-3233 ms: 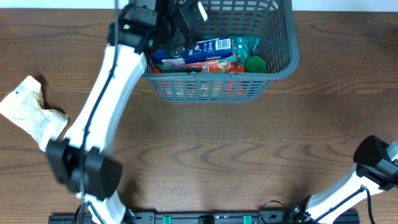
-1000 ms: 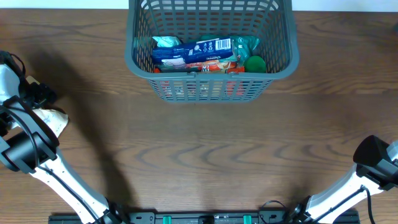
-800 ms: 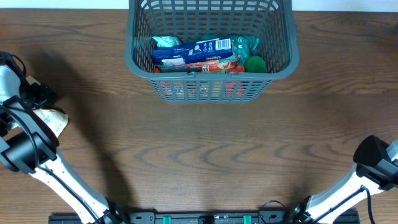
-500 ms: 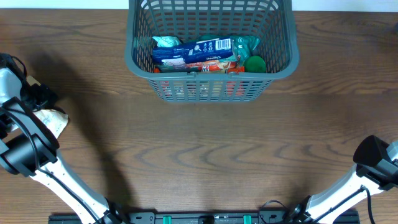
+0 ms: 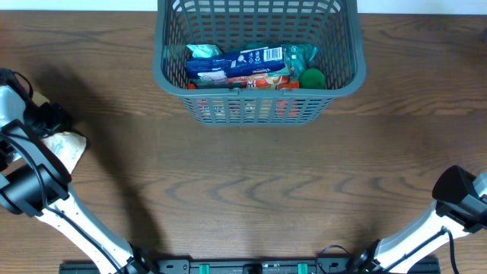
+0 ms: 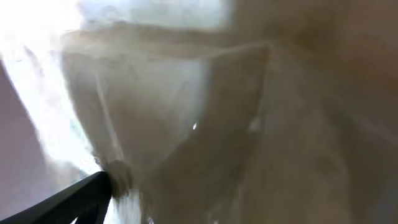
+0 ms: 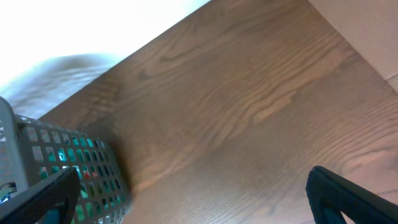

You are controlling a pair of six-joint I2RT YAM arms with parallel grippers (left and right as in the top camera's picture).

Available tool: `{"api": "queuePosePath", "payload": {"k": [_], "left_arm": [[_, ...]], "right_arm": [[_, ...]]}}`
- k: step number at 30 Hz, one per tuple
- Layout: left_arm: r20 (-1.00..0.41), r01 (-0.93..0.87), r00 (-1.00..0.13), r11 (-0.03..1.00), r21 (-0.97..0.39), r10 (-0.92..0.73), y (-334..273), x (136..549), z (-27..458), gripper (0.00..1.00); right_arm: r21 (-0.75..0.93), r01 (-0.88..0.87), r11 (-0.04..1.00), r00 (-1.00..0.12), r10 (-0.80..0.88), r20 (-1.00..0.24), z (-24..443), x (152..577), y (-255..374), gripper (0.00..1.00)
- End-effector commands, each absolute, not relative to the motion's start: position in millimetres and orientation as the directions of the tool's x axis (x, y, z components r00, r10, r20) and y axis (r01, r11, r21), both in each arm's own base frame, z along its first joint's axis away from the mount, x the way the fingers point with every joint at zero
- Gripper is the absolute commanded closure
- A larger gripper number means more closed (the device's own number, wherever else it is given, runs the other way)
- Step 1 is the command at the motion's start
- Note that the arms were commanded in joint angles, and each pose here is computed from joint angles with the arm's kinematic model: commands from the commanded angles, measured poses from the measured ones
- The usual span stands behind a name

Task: Pack container
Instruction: 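Move the left gripper to the cream plastic bag and grasp it, then carry the cream bag with the left gripper and release it into the basket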

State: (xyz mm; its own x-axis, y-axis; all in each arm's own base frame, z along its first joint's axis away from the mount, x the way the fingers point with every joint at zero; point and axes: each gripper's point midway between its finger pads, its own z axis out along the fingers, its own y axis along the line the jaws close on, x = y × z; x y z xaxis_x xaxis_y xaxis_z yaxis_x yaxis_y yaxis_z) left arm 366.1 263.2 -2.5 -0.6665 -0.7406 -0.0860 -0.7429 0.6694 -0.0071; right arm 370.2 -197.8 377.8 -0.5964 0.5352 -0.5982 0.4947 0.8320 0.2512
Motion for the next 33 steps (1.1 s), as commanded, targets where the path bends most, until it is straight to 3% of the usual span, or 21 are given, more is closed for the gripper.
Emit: {"api": "queuePosePath", "payload": {"k": [1, 10, 18, 21, 26, 33], "left_arm": [[0.019, -0.719, -0.693, 0.688, -0.097, -0.721, 235, 364, -35, 0.09], [0.017, -0.719, -0.693, 0.689, -0.097, -0.721, 235, 364, -35, 0.13], [0.026, -0.719, -0.693, 0.688, -0.095, -0.721, 234, 362, -35, 0.40], [0.028, -0.717, -0.695, 0.690, -0.095, -0.718, 233, 361, -31, 0.57], [-0.040, -0.673, -0.733, 0.733, -0.098, -0.679, 232, 369, 3, 0.94], [-0.267, -0.581, -0.760, 0.804, -0.127, -0.592, 205, 395, 124, 0.94]], "right_arm": [[0.241, 0.484, 0.841, -0.616, 0.523, -0.589, 372, 373, -196, 0.01], [0.241, 0.484, 0.841, -0.616, 0.523, -0.589, 372, 373, -196, 0.01], [0.241, 0.484, 0.841, -0.616, 0.523, -0.589, 372, 373, -196, 0.01], [0.241, 0.484, 0.841, -0.616, 0.523, -0.589, 372, 373, -196, 0.01], [0.241, 0.483, 0.842, -0.617, 0.523, -0.589, 372, 373, -196, 0.01], [0.262, 0.467, 0.845, -0.618, 0.523, -0.586, 373, 375, -192, 0.01]]}}
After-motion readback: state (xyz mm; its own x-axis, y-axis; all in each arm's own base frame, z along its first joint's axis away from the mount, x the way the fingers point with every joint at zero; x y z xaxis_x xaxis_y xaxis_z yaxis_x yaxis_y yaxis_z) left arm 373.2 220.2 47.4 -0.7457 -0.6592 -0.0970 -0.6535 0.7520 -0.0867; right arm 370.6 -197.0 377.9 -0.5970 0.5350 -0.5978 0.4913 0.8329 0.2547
